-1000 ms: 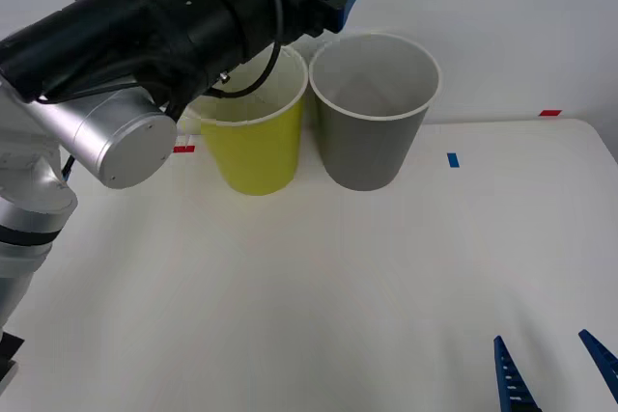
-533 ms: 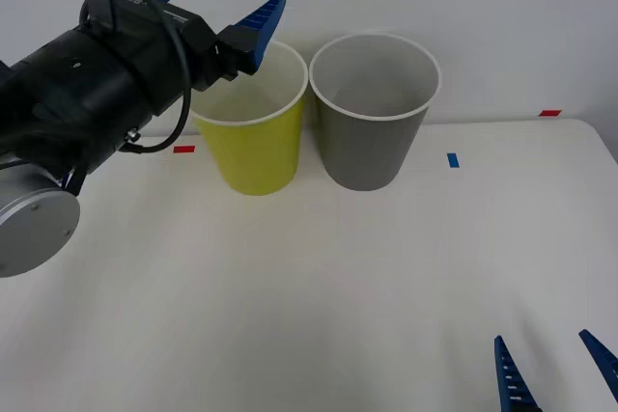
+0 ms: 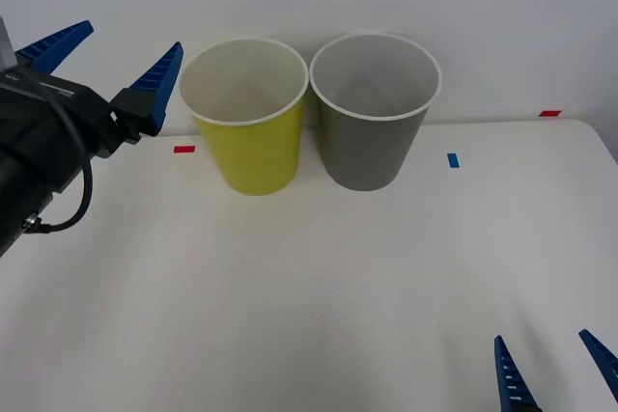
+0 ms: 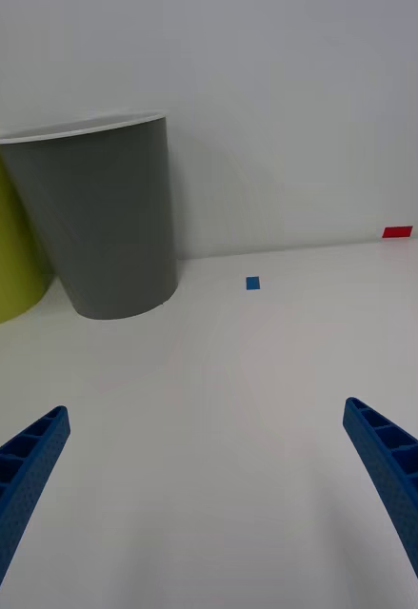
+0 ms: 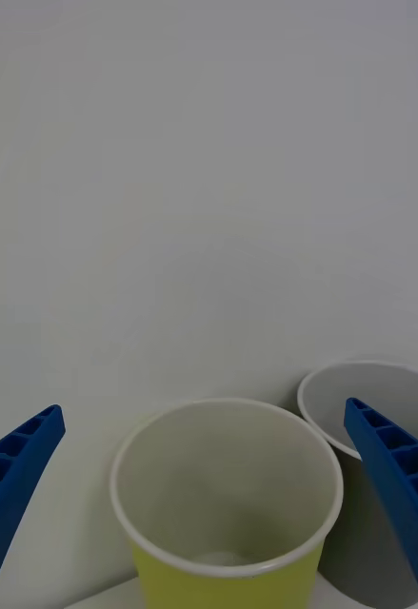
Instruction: Put cans in the gray bin and PET bottles in the light green bin.
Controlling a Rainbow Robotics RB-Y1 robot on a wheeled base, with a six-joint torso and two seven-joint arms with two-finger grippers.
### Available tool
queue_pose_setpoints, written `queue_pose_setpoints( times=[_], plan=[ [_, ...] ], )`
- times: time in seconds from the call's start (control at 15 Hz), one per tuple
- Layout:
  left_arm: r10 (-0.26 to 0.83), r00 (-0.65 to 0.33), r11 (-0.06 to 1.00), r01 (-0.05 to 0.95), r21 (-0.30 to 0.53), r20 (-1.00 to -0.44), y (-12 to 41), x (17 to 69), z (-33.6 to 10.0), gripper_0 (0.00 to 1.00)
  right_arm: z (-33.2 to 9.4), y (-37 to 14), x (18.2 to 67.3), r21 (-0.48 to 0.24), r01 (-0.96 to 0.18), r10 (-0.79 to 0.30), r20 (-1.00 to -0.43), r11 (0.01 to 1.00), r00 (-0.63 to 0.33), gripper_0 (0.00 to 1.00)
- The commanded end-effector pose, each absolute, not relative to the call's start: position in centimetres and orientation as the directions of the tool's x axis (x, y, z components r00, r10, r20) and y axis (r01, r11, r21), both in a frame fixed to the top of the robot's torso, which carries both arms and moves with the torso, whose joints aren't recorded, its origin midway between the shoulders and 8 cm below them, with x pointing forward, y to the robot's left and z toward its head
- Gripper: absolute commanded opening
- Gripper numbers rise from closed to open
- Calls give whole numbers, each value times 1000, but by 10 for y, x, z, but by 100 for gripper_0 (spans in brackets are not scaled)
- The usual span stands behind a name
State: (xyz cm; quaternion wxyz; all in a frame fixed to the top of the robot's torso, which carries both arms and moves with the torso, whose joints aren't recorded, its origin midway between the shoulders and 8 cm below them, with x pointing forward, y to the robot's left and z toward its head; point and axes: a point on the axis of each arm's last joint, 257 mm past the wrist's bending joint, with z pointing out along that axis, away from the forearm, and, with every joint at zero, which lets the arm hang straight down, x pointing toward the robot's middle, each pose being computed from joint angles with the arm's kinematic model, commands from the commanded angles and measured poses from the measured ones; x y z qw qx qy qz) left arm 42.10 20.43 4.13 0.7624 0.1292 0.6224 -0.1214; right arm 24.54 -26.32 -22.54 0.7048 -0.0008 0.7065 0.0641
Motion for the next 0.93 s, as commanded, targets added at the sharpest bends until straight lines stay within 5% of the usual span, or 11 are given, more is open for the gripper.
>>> queue_pose_setpoints(
  times=[0.07,0.93],
  plan=[
    [-41,209,957,289,22,-977,229,408,27,100,-225,-263,245,90,-91,89,-996,992,-7,100],
    [-105,194,987,142,-78,-975,282,351,-61,100,-225,-263,245,90,-91,89,-996,992,-7,100]
  ],
)
